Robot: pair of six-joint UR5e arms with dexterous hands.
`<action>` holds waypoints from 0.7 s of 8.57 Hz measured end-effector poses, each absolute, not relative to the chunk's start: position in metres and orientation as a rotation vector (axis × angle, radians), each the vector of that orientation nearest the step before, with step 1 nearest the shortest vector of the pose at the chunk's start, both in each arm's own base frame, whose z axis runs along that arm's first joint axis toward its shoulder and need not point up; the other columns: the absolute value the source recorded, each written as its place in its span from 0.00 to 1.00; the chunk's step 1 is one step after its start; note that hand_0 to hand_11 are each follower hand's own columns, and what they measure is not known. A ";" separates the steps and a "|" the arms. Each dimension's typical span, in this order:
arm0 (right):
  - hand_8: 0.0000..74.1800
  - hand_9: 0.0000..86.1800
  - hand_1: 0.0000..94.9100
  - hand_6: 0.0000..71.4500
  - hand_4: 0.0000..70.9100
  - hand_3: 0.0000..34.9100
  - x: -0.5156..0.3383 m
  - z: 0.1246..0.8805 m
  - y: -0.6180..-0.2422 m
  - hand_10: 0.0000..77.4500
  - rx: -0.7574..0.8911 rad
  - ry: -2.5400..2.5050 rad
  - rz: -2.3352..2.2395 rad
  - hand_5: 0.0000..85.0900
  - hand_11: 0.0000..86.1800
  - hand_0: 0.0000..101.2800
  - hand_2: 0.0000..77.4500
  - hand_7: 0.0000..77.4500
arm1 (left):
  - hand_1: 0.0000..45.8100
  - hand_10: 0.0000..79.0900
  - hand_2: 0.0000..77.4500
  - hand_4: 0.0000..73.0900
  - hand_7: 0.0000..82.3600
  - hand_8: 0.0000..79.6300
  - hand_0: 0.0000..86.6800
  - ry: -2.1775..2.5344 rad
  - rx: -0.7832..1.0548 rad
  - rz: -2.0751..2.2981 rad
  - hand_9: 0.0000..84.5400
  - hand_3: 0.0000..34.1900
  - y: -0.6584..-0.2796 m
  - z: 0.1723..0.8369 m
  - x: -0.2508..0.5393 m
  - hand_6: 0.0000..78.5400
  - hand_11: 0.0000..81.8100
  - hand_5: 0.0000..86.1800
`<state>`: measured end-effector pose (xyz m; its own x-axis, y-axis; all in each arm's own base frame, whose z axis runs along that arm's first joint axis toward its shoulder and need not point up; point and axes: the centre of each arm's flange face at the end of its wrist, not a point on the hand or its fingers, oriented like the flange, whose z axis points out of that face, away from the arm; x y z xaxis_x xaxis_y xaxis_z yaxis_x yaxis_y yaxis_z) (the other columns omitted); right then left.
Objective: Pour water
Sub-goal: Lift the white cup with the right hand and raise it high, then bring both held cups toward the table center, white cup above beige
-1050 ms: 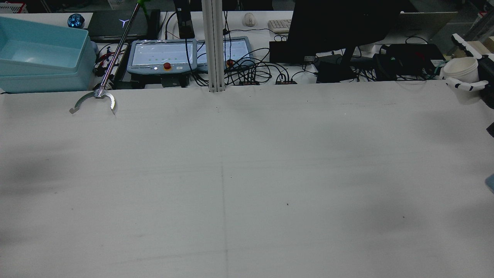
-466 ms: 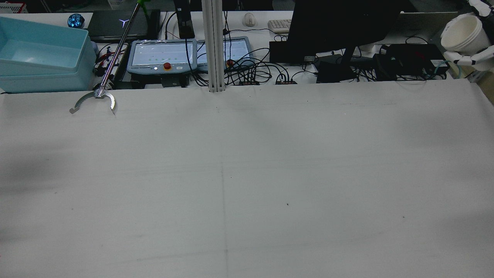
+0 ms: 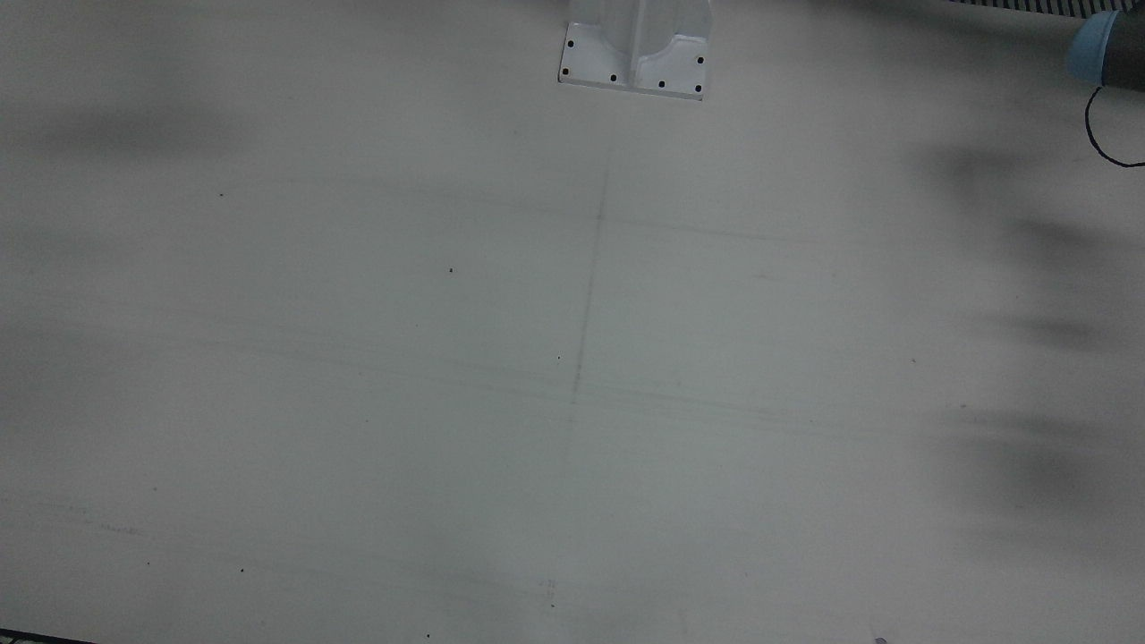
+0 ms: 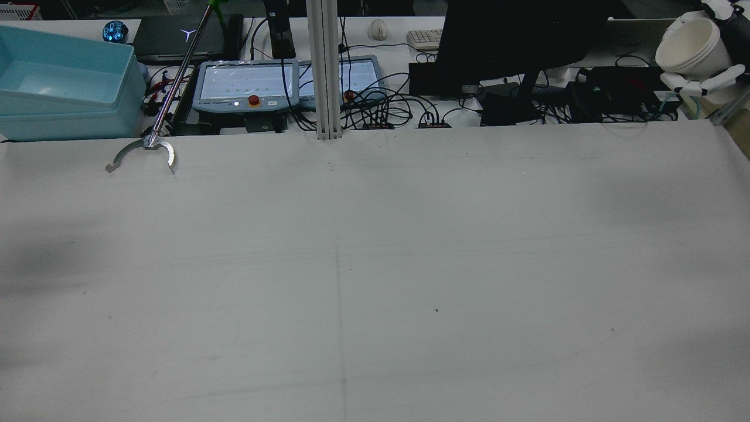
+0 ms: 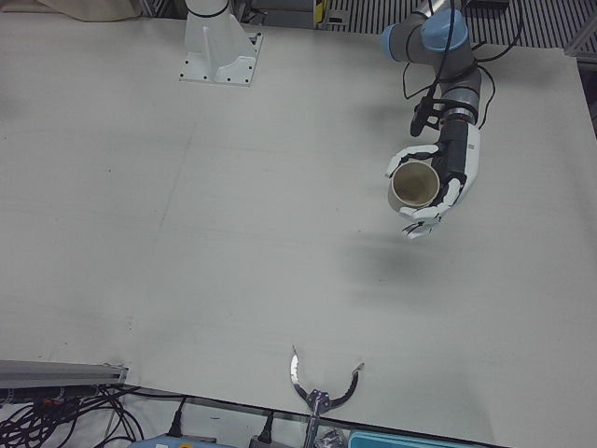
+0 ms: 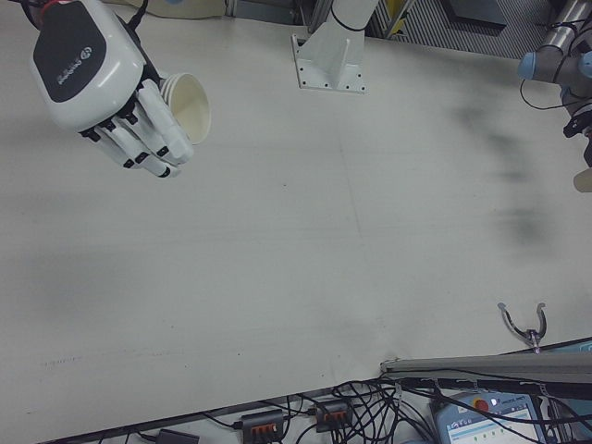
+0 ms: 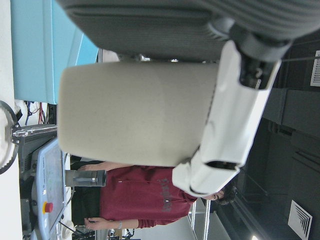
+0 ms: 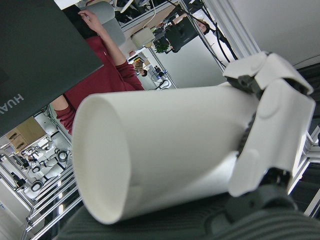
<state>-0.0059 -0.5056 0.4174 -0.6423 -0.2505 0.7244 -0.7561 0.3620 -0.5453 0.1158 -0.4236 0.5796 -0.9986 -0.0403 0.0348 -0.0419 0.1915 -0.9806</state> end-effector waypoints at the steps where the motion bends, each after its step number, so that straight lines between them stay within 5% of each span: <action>1: 0.44 0.52 0.17 0.66 0.00 0.00 -0.029 0.408 -0.507 0.70 0.850 -2.123 1.248 0.03 0.81 0.55 0.58 0.70 | 0.69 0.17 0.45 0.22 0.51 0.16 0.92 -2.453 0.097 2.003 0.26 0.00 -0.424 0.577 0.121 0.26 0.29 0.29; 6: 0.43 0.50 0.17 0.67 0.00 0.00 -0.122 0.382 -0.507 0.66 0.751 -2.212 1.263 0.03 0.82 0.55 0.58 0.70 | 0.69 0.17 0.45 0.23 0.52 0.17 0.92 -2.631 0.190 1.945 0.26 0.00 -0.455 0.511 0.193 0.27 0.29 0.31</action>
<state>-0.1221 -0.5071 0.3820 -0.7336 -0.2221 0.6422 -0.6660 0.4230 -0.6145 0.1932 -0.4554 0.5106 -0.9841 -0.1729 -0.0403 -0.0122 0.2923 -0.9563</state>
